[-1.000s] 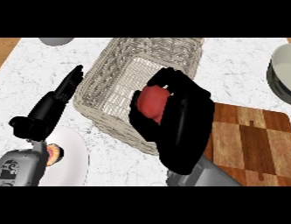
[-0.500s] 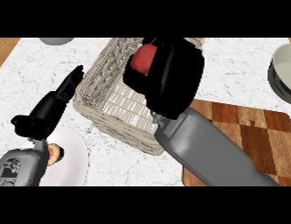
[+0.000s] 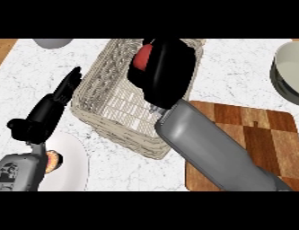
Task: Pick the bell pepper from the cutting board and place it in the basket
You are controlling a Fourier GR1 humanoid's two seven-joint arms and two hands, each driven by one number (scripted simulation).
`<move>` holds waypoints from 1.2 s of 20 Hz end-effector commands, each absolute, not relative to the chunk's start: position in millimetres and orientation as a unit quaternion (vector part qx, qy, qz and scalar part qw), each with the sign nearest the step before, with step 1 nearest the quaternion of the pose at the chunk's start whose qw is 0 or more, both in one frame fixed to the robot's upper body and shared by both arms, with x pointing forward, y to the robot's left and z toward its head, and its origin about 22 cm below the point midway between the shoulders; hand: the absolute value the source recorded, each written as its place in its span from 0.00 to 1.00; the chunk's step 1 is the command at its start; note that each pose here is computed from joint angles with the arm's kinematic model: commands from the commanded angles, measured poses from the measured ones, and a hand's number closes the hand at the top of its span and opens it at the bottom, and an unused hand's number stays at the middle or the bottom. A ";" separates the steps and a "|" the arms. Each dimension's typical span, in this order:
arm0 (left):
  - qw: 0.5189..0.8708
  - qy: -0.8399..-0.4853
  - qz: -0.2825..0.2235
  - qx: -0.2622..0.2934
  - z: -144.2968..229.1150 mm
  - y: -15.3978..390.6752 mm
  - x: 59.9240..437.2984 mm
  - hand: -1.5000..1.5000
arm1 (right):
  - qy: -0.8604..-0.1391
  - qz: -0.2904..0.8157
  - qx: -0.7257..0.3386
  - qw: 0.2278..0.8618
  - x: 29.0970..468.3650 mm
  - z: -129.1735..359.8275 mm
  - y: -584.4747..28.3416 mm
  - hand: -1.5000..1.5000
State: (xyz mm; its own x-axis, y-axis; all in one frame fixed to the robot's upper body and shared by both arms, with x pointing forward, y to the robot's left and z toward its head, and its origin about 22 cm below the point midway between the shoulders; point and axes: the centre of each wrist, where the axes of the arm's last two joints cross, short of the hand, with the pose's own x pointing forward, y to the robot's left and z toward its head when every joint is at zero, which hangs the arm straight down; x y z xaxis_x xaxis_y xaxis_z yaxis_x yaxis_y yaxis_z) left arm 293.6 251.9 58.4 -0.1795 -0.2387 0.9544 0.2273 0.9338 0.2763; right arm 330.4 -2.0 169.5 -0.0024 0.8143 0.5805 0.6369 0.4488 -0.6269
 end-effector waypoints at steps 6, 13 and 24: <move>0.643 -0.744 -0.183 0.005 60.4 251.0 291.9 0.50 | -0.684 -0.057 -0.494 0.534 349.1 151.1 -17.7 0.00; 0.645 -0.742 -0.182 0.010 65.9 261.8 286.6 0.50 | -0.696 -0.036 -0.495 0.520 358.1 163.7 -8.2 0.00; 0.648 -0.741 -0.174 0.010 68.0 253.8 284.8 0.50 | -0.729 -0.174 -0.387 0.537 351.9 196.1 -34.0 0.00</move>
State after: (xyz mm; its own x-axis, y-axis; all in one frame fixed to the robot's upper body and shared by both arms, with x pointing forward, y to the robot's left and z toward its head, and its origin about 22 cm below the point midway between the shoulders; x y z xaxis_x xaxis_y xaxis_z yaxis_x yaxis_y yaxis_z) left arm 283.9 260.2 62.0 -0.1637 -0.2366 0.9577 0.2137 0.9393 0.2685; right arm 359.6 -28.4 181.7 -0.1384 0.6110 0.7794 0.7474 0.5808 -0.3226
